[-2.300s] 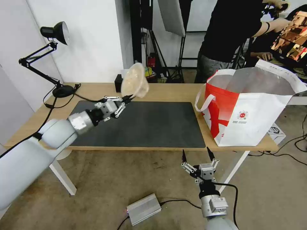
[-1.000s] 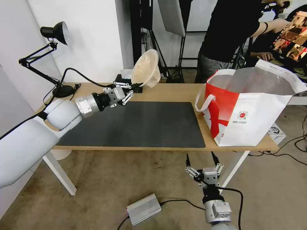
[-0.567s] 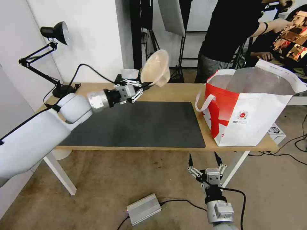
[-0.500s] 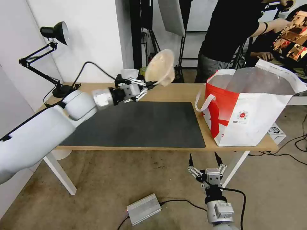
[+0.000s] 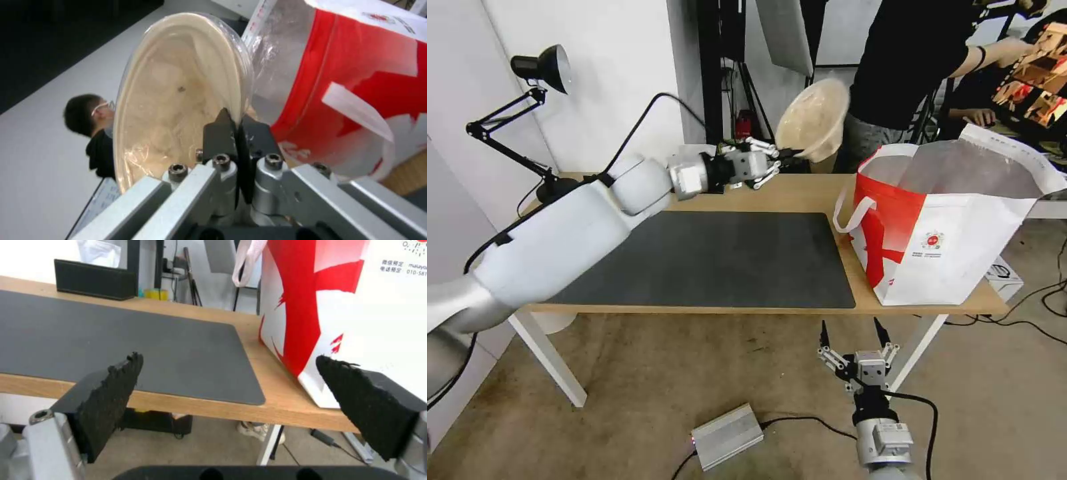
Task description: Pick up the trash from the table and place it into the takeout bag.
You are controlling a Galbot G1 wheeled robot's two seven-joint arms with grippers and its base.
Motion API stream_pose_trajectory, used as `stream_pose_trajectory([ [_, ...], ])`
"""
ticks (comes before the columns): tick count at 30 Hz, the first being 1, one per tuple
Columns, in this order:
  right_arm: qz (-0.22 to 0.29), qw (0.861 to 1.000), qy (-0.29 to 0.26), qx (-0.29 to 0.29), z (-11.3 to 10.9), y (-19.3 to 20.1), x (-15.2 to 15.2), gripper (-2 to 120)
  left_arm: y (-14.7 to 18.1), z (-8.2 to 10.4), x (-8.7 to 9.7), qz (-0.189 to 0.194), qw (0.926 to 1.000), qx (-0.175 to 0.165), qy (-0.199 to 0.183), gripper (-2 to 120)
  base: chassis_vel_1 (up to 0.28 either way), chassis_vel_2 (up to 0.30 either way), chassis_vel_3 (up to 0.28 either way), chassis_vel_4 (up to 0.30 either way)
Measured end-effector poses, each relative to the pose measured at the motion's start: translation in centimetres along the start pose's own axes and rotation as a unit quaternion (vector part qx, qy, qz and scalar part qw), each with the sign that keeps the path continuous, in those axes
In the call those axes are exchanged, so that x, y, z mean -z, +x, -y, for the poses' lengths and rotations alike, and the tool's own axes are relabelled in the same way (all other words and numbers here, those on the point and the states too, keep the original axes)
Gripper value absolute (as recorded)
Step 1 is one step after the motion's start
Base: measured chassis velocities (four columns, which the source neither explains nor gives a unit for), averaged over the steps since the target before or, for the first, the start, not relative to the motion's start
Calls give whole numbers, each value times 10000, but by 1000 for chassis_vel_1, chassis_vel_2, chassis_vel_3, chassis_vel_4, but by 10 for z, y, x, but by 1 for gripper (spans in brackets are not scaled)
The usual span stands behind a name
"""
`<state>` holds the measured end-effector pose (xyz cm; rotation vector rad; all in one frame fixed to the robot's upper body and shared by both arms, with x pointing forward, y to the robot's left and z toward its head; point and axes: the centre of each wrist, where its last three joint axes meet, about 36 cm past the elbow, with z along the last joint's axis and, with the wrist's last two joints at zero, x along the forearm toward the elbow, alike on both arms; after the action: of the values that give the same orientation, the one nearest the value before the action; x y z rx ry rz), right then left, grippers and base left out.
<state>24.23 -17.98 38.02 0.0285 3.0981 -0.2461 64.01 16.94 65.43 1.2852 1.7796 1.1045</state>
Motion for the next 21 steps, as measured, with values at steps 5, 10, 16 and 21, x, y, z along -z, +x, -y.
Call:
stream_pose_trajectory([
  [5,-2,10000,6,-3,0,0,0,99,-29,-7,-2,103,9999,-91,-100,0,0,0,0,0],
  [10,-8,10000,2,-32,1,1,0,99,-56,-6,-3,184,9995,-178,-156,0,0,0,0,0],
  [16,-1,10000,8,-63,1,1,0,99,-84,-6,-3,247,9989,-297,-276,0,0,0,0,0],
  [21,-2,10000,12,-69,1,2,1,99,-92,-4,-4,259,9988,-312,-261,0,0,0,0,0],
])
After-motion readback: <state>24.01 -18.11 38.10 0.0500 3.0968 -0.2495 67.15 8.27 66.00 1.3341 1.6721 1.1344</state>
